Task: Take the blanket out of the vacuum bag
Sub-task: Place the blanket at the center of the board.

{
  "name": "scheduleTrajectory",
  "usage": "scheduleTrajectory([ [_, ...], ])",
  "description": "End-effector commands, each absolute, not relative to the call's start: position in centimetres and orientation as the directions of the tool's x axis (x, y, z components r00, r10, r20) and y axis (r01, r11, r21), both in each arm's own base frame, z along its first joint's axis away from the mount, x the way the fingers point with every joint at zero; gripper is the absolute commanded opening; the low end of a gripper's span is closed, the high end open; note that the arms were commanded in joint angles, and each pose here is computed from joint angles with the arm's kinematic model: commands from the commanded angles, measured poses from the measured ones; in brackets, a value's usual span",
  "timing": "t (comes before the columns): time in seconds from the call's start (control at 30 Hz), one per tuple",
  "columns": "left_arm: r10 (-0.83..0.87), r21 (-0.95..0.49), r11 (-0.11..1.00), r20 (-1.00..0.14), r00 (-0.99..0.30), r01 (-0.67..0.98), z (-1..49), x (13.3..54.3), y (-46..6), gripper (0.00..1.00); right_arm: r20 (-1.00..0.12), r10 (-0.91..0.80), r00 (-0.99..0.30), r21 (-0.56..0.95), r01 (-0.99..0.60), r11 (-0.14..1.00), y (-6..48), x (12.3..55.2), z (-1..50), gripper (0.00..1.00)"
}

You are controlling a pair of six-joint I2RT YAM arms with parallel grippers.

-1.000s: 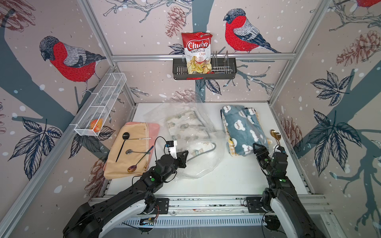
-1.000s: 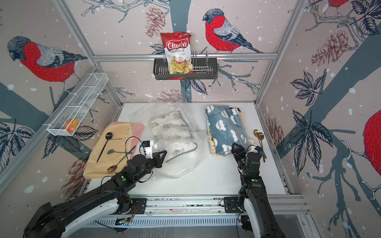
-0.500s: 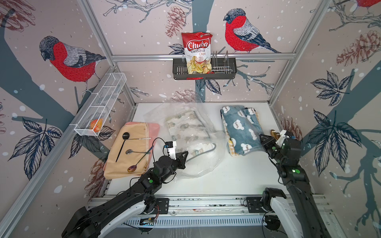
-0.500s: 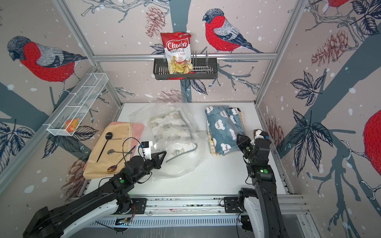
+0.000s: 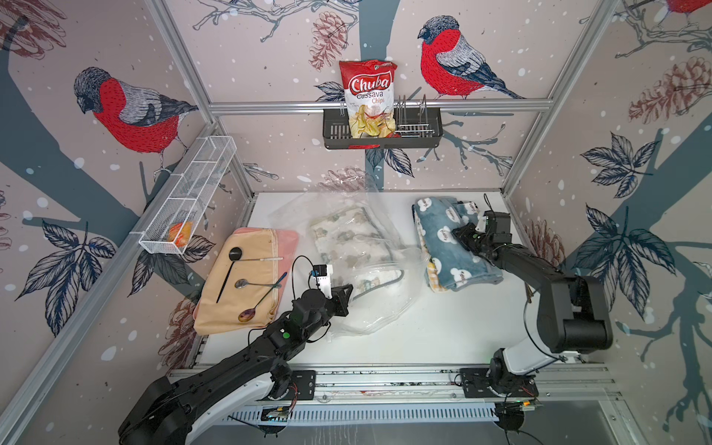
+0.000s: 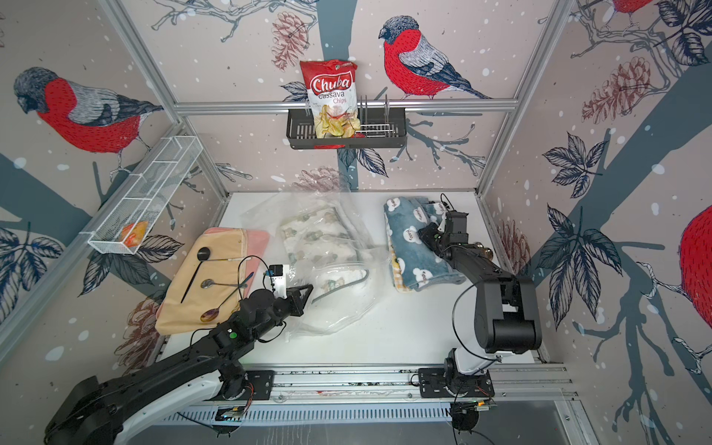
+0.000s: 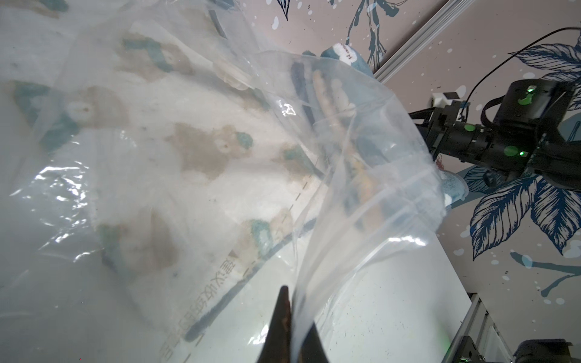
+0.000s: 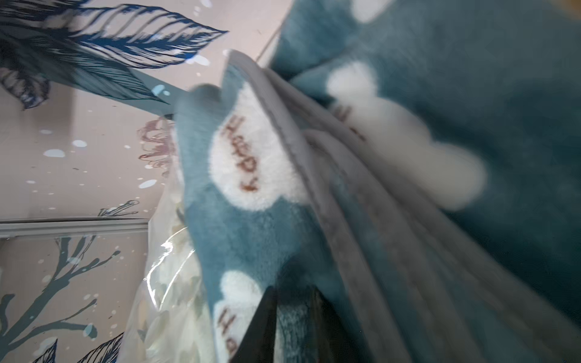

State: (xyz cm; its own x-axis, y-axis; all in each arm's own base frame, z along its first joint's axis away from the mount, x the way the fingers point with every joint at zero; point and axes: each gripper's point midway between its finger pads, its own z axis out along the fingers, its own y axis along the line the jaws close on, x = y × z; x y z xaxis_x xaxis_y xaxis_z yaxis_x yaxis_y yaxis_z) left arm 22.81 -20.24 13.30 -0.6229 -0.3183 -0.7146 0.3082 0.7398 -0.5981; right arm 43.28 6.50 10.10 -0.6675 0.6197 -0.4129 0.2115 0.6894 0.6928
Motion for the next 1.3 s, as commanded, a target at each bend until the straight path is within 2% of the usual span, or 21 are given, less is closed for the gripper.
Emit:
scheduleTrajectory([
  [0.0, -0.313, -0.591, 0.735, -0.730, -0.608, 0.332, 13.6, 23.2, -20.7, 0.04, -0.444, 0.667, -0.598, 0.669, 0.274, 0.691, 3.5, 43.8, 7.5, 0.23],
  [0.17, -0.296, -0.580, 0.743, -0.732, -0.613, 0.334, 13.1, 23.7, -21.2, 0.03, -0.415, 0.703, -0.577, 0.675, 0.323, 0.663, 2.6, 43.6, 5.4, 0.26],
  [0.37, -0.287, -0.573, 0.749, -0.733, -0.617, 0.332, 12.9, 23.9, -21.4, 0.03, -0.428, 0.726, -0.539, 0.665, 0.356, 0.656, 1.8, 43.0, 6.2, 0.31],
  [0.47, -0.290, -0.578, 0.745, -0.730, -0.619, 0.332, 12.9, 23.8, -21.4, 0.03, -0.443, 0.722, -0.532, 0.700, 0.298, 0.649, 2.6, 43.1, 9.3, 0.36],
  [0.6, -0.292, -0.582, 0.740, -0.730, -0.618, 0.338, 13.4, 23.6, -21.3, 0.03, -0.534, 0.693, -0.484, 0.702, 0.203, 0.682, 3.4, 43.0, 15.6, 0.49],
  [0.7, -0.295, -0.581, 0.740, -0.732, -0.614, 0.338, 13.7, 23.5, -21.2, 0.04, -0.578, 0.686, -0.441, 0.695, 0.174, 0.697, 3.1, 43.7, 17.9, 0.57],
  [0.9, -0.283, -0.565, 0.757, -0.736, -0.615, 0.328, 13.6, 23.5, -20.8, 0.04, -0.557, 0.611, -0.562, 0.701, 0.075, 0.709, 6.8, 48.7, 17.9, 0.57],
  [1.07, -0.278, -0.561, 0.759, -0.738, -0.615, 0.330, 13.8, 23.6, -21.0, 0.04, -0.521, 0.556, -0.648, 0.713, 0.027, 0.701, 10.4, 51.8, 15.7, 0.49],
  [1.27, -0.267, -0.563, 0.755, -0.732, -0.627, 0.336, 13.6, 23.8, -21.5, 0.05, -0.466, 0.618, -0.633, 0.719, 0.135, 0.681, 7.9, 52.6, 10.6, 0.39],
])
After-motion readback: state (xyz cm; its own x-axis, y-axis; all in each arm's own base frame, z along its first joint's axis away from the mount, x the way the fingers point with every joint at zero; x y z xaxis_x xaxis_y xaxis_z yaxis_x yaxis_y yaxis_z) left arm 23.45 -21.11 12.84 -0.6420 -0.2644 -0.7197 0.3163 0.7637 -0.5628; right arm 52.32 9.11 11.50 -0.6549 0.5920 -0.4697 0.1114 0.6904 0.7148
